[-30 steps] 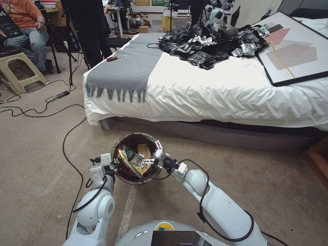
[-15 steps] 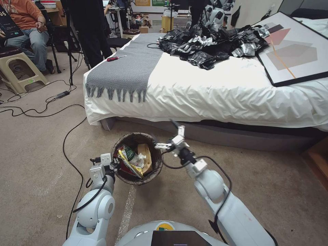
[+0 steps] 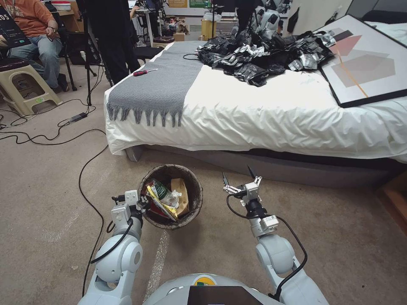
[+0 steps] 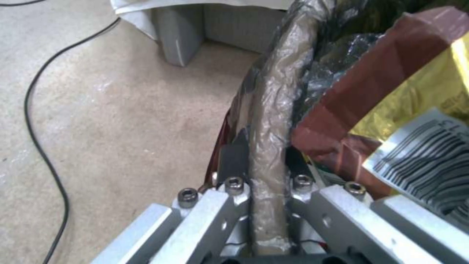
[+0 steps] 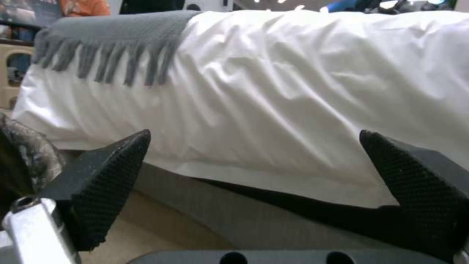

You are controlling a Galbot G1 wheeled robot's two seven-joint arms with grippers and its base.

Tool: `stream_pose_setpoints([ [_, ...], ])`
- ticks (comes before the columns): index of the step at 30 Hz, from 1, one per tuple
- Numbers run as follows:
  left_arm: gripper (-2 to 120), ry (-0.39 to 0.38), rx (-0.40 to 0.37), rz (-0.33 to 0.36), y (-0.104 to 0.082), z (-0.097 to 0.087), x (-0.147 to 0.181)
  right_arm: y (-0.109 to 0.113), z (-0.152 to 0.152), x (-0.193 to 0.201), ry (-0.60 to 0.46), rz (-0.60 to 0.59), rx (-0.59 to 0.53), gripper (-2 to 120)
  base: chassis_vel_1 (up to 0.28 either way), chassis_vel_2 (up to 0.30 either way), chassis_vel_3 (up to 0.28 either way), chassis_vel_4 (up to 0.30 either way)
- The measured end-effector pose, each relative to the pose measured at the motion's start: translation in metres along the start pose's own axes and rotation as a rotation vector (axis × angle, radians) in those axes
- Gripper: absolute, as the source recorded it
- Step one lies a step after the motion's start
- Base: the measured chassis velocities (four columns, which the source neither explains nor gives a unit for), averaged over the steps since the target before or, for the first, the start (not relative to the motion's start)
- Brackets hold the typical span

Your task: Pick up the trash bin, then pick up the garbage from the floor and place it into the trash bin.

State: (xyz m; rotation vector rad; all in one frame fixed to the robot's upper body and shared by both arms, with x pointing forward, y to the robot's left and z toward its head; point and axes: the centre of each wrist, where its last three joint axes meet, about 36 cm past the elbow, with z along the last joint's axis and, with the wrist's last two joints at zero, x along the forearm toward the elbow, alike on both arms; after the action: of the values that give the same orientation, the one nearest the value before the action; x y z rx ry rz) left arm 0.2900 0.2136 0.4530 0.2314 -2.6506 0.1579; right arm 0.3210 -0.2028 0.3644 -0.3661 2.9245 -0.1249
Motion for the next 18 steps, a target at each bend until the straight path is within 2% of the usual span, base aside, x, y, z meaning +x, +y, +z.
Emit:
stream_pose_setpoints([
  [9,0,0.000,0.000,0.000,0.000,0.000,0.000,0.008,0.007,-0.005,-0.014,-0.006,-0.035,100,0.039,0.045,0.037,0.027],
  [18,0,0.000,0.000,0.000,0.000,0.000,0.000,0.016,0.013,-0.007,-0.021,0.006,-0.072,100,0.084,0.084,0.089,0.089],
])
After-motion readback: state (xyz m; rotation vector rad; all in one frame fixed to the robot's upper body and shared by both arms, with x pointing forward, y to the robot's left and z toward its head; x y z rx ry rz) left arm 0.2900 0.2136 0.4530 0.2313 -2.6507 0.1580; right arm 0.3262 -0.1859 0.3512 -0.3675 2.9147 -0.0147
